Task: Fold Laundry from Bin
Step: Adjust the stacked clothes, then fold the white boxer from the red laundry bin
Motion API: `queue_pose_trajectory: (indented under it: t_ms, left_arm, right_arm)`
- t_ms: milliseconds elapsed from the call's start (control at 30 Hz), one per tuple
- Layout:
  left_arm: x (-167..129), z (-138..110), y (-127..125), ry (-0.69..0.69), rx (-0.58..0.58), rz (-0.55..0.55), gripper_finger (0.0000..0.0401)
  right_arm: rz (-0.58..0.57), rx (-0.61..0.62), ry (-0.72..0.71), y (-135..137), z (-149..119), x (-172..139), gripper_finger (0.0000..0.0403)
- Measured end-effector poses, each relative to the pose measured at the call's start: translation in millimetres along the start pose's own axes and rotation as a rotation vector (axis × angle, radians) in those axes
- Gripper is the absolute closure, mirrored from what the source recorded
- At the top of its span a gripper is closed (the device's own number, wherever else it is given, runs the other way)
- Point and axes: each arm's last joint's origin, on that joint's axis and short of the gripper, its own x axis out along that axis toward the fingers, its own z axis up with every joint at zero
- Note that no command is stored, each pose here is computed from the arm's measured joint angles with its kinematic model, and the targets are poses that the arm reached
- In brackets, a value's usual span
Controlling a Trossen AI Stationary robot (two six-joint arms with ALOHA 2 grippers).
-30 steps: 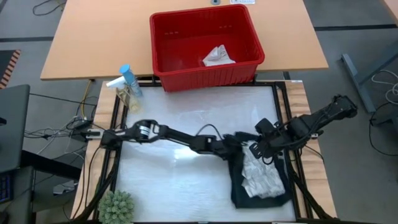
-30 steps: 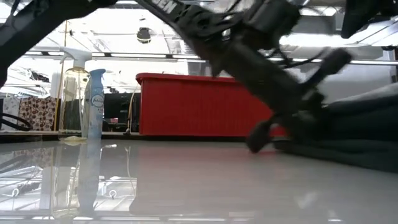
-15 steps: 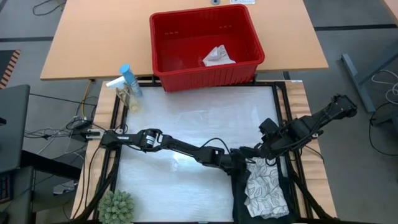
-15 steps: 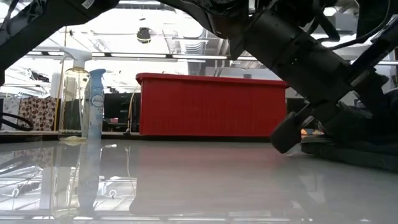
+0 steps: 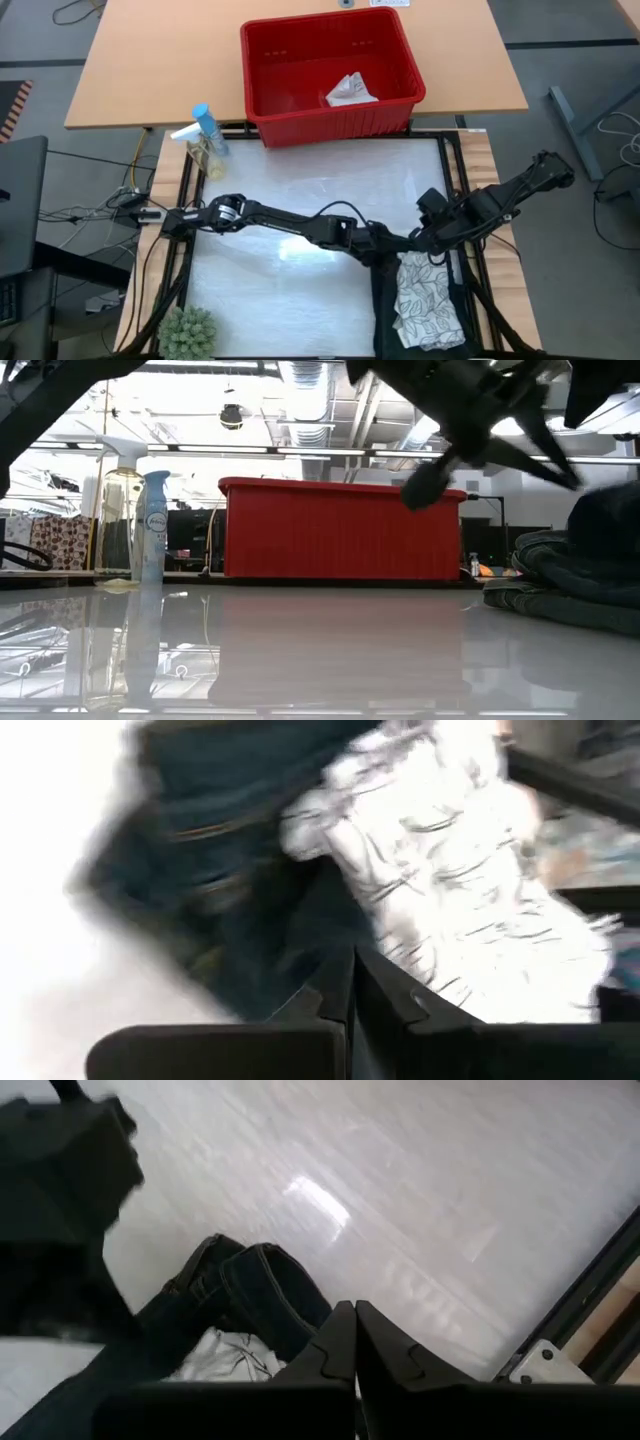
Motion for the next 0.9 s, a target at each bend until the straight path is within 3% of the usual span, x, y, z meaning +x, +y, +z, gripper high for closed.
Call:
queue_pose_trajectory:
  t_ms: [167,267,500,600,733,900]
  left_arm:
    - [-35.3,7.4,-0.6,0.014,0.091,0.144,0.0401]
    - [-62.0,12.9,-8.4,-0.008,0.153,0.175,0.0401]
    - [-164.6,32.8,-49.7,-0.194,0.303,0.064,0.0401]
    - [-221.7,42.3,-60.9,-0.359,0.372,0.071,0.0401]
    - [-298.2,52.4,-66.0,-0.623,0.436,0.151,0.0401]
    - [-362.5,62.5,-57.9,-0.772,0.522,0.219,0.0401]
  right_arm:
    - [0.125,0.039,-0.035,-6.0,2.4,-12.3,0.0372]
    - [0.228,0.047,-0.087,-9.6,8.1,-25.5,0.0376]
    - [0.411,0.065,-0.385,-23.8,37.7,-64.7,0.0372]
    - [0.457,0.087,-0.524,-34.1,55.8,-80.9,0.0371]
    - [0.427,0.101,-0.694,-49.3,79.3,-94.5,0.0374]
    - [0.236,0.158,-0.812,-71.0,110.7,-90.8,0.0378]
